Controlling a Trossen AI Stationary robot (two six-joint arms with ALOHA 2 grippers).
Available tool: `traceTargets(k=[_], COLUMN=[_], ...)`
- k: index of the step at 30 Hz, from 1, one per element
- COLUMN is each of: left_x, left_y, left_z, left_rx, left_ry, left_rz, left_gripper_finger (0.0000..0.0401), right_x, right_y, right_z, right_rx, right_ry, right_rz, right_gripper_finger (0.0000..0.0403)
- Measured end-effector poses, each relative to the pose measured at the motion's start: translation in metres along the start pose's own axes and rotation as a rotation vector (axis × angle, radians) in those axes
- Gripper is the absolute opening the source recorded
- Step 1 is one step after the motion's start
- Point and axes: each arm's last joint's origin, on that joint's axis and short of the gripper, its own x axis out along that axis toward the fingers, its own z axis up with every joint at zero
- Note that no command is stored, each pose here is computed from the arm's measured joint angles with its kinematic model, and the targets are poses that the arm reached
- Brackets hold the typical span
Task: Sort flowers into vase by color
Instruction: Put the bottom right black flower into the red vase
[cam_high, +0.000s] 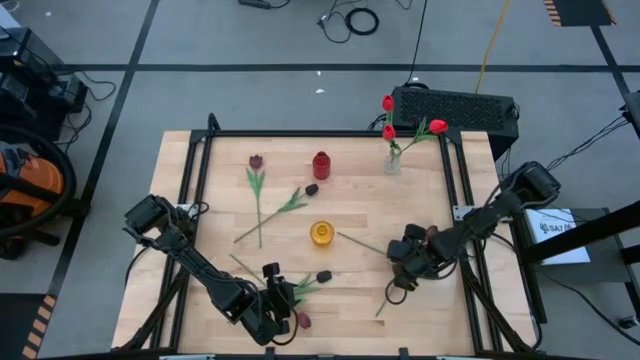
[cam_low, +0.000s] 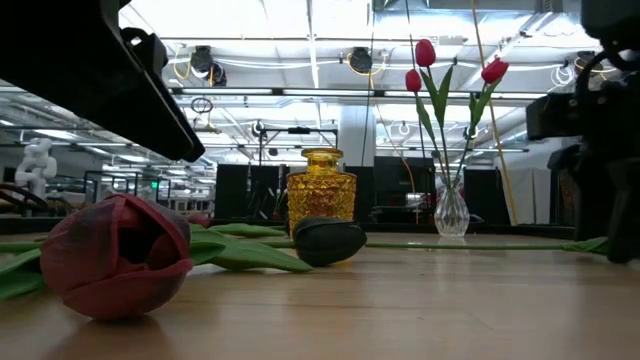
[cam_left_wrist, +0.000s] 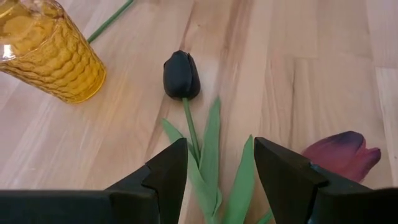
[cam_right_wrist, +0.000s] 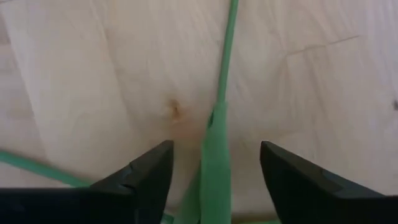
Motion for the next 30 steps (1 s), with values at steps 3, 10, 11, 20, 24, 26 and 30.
traceTargets(k=[3,10,11,20,24,26,30], left_x=[0.001,0.004,0.005,0.012,0.003,-0.004,-0.015], left_y=[0.001,0.004,0.005,0.011,0.008,0.008,0.017], left_z=[0.001,0.003,0.005,0.049,0.087,0.108,0.146], left_rx=[-0.004,-0.016,-0.025,0.024,0.108,0.152,0.186], left_ry=[-0.001,-0.002,-0.006,-0.123,-0.213,-0.261,-0.342], left_rz=[0.004,0.011,0.011,-0.014,-0.03,-0.031,-0.014], left_gripper_finger=[0.0191,0.0191,0.0191,0.0191,0.0191,0.0191,0.0191], right_x=[0.003,-0.001,-0.003,-0.051,-0.074,-0.085,-0.104], right_y=[-0.001,0.0,0.0,0.003,0.006,0.009,0.013], right_z=[0.002,0.005,0.006,0.026,0.035,0.041,0.052], right_rx=[0.014,-0.013,-0.025,-0.048,-0.06,-0.061,-0.058], right_ry=[0.03,0.041,0.041,0.045,0.075,0.067,0.05], right_rz=[0.015,0.065,0.07,0.122,0.175,0.209,0.247], right_gripper_finger=[0.018,0.0063,0.0046,0.0022,0.0017,0.0012,0.0008])
